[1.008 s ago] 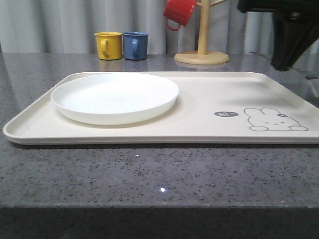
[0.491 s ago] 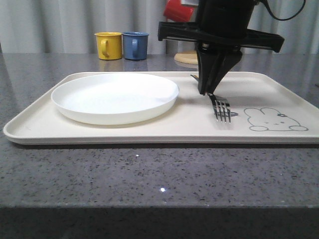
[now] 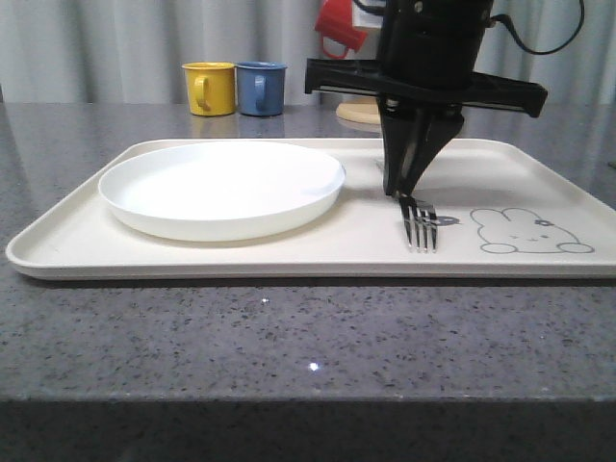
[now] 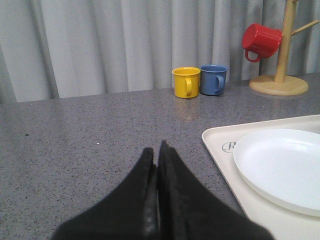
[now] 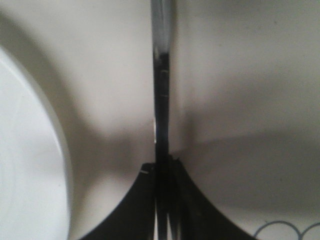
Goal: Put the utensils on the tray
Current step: 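Carry the fork onto the tray beside the plate and open, then raise the right gripper and move it to the chopsticks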
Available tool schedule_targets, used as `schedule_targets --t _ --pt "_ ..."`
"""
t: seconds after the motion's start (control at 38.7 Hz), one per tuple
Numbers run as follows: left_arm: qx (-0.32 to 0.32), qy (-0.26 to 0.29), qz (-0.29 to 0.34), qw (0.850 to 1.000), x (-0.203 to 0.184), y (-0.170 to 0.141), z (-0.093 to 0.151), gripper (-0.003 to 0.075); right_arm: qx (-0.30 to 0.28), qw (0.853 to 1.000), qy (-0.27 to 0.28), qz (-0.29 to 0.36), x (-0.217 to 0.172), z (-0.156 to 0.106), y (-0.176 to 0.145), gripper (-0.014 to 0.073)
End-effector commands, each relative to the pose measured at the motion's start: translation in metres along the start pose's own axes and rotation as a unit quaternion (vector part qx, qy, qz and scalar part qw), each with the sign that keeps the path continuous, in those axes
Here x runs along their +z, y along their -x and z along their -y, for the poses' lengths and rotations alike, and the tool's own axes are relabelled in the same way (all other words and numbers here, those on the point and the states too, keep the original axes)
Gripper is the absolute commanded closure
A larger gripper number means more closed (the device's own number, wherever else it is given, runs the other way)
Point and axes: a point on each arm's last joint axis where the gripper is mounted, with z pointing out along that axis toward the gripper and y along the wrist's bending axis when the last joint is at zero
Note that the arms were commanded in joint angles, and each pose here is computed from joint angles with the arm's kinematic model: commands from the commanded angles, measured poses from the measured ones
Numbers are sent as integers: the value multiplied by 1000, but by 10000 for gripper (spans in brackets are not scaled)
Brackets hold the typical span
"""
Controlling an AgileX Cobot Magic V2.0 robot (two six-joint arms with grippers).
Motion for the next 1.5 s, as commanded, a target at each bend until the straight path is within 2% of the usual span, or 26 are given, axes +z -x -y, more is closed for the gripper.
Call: schedule_targets --t 0.0,0.1,0.28,0.39,0.59,0.83,0.96,1.14,1.21,1.47 --pt "-11 5 52 999 -2 16 -1 738 -2 999 20 36 -24 -3 5 629" --pt "-11 5 52 999 -2 16 -1 738 -1 999 20 36 -24 -3 5 535" --pt "-11 5 52 999 -2 16 -1 738 -1 999 17 31 -28 -3 5 284" --pt "-11 5 52 999 -2 16 -1 738 -11 999 2 31 -39 -2 8 220" --pt "-11 5 52 999 -2 16 -1 738 -85 993 -75 43 -79 6 17 225" --pt "-11 5 52 999 -2 16 -1 738 -113 990 -75 43 -92 35 24 225" --pt "-11 5 52 999 -2 16 -1 738 -94 991 -87 31 -99 73 20 225" --pt "-11 5 52 999 -2 16 -1 738 -39 992 -116 13 -102 143 3 226" --pt "-11 5 52 999 -2 16 -1 738 -24 993 -115 16 -98 162 -3 226" --pt "-11 5 52 999 -2 16 -1 738 -8 994 -107 -2 -71 194 -14 226"
